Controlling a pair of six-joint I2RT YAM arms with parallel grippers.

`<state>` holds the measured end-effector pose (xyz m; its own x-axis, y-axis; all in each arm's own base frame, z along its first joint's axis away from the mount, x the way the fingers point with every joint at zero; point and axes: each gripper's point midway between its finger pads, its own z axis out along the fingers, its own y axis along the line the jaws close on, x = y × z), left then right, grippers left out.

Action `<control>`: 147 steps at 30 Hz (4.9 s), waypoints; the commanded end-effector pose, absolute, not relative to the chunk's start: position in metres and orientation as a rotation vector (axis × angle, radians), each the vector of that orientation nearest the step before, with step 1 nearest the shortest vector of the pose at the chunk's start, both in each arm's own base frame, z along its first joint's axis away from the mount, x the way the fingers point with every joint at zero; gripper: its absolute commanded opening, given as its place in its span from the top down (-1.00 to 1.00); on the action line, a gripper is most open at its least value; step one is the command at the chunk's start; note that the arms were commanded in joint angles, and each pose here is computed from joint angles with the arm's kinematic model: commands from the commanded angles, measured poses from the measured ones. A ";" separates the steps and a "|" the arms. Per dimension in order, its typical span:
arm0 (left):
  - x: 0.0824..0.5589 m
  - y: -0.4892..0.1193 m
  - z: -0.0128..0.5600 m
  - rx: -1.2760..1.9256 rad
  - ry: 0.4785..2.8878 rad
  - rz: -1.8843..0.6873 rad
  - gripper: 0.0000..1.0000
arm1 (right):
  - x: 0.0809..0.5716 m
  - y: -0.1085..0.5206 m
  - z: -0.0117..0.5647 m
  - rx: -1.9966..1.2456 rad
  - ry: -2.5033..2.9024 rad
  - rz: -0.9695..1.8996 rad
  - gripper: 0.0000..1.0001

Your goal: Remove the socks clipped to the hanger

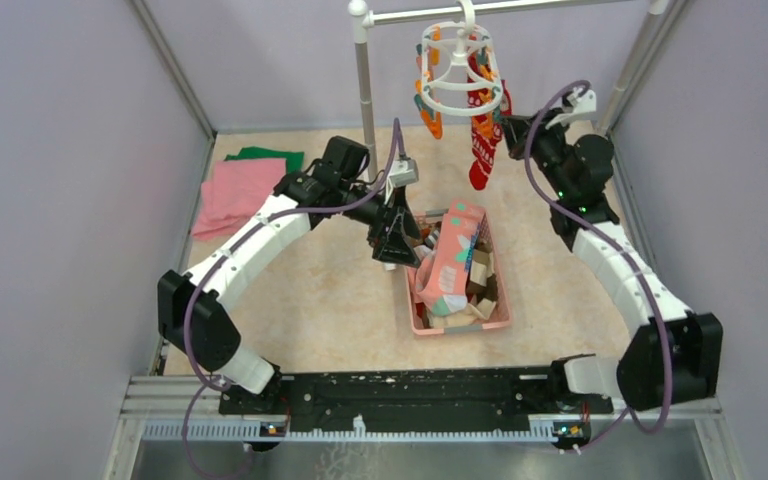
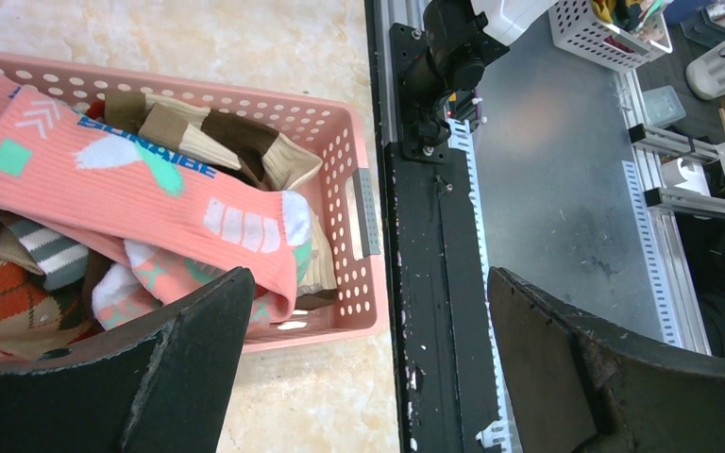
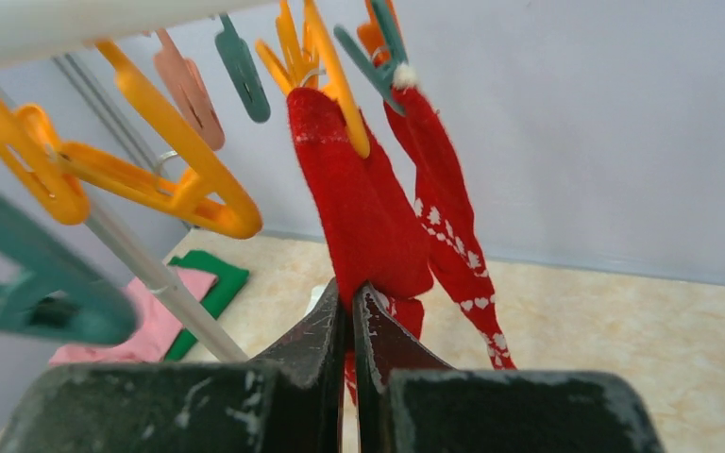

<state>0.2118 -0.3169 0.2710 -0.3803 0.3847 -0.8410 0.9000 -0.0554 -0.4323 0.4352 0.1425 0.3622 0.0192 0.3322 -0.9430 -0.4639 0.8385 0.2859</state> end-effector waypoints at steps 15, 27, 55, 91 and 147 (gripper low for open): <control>0.192 -0.315 0.308 1.358 1.588 -1.533 -0.98 | 0.320 0.104 0.422 -0.049 1.400 0.571 1.00; 0.204 -0.325 0.329 1.314 1.570 -1.545 -0.98 | 0.252 0.212 0.423 -0.415 1.431 1.175 1.00; 0.294 -0.325 0.369 1.171 1.493 -1.320 -0.98 | 0.255 0.259 0.451 -0.369 1.385 1.424 1.00; 0.286 -0.343 0.372 1.127 1.485 -1.479 1.00 | 0.347 0.238 0.462 -0.189 1.422 1.097 -0.39; 0.241 -0.372 0.219 1.333 1.755 -1.374 -0.98 | 0.336 0.188 0.396 -0.005 1.462 0.843 -0.49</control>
<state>0.2375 -0.3770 0.2086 -0.4461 0.3677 -0.8159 0.8778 0.0022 -0.4790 0.3488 0.2132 0.3994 -0.2022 0.5141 -0.8335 -0.5532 0.6424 0.5304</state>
